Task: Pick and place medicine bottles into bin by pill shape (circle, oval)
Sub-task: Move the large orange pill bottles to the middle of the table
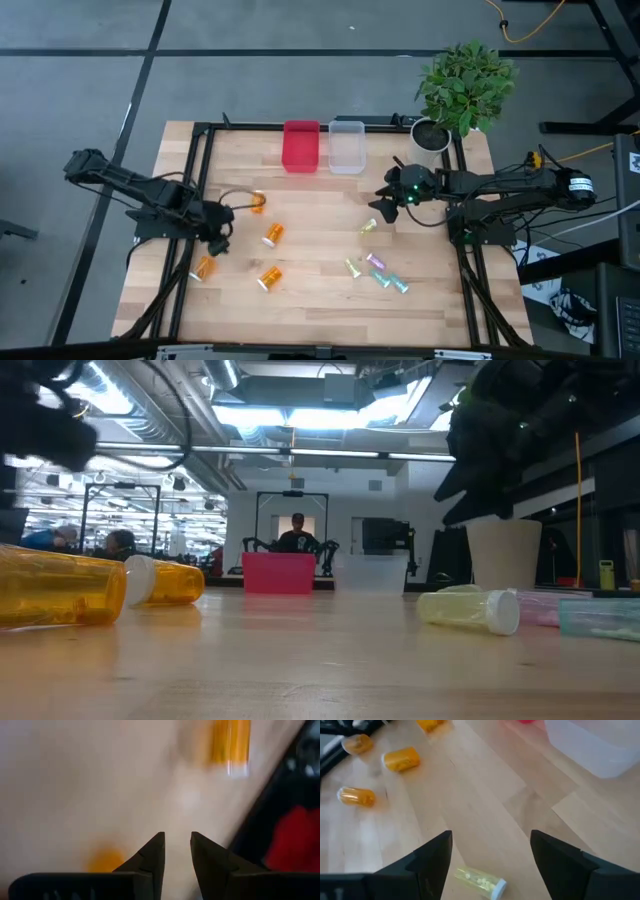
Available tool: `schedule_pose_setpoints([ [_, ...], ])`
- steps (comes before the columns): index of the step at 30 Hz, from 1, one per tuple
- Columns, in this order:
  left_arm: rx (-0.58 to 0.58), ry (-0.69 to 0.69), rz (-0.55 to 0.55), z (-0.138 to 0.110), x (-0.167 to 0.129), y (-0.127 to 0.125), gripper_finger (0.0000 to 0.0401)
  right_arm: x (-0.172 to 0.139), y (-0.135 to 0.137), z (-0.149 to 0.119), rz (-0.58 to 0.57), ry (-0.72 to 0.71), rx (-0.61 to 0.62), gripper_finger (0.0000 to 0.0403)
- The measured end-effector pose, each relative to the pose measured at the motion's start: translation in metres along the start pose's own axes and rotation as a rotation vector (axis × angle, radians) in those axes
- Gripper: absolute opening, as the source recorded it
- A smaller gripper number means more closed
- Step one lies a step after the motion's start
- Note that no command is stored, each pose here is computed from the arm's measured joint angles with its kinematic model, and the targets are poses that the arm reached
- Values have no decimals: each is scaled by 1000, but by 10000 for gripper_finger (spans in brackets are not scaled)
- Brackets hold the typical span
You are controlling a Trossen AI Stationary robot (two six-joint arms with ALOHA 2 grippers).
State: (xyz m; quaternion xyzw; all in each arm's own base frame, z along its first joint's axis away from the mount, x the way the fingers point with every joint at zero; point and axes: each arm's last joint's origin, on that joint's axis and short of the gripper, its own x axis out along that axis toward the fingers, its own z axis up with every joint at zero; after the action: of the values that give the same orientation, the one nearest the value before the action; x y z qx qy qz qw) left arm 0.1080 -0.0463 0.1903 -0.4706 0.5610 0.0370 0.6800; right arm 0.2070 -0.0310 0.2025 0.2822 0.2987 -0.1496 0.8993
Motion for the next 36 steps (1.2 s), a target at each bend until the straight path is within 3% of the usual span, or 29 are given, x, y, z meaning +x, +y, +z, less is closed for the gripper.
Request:
schedule_pose_setpoints([
  [4,-117,172,-8,-14,3,-4,87,0,2,3,22,-35,-1,271],
  [8,-189,229,37,-26,6,-5,87,0,4,6,40,-64,-6,271],
  [16,-384,320,246,-46,14,0,87,0,4,6,40,-62,-11,271],
  [27,-430,395,401,-54,34,-3,87,0,4,6,39,-61,-7,271],
  [36,-326,263,490,-49,50,2,87,0,4,6,39,-62,-1,271],
])
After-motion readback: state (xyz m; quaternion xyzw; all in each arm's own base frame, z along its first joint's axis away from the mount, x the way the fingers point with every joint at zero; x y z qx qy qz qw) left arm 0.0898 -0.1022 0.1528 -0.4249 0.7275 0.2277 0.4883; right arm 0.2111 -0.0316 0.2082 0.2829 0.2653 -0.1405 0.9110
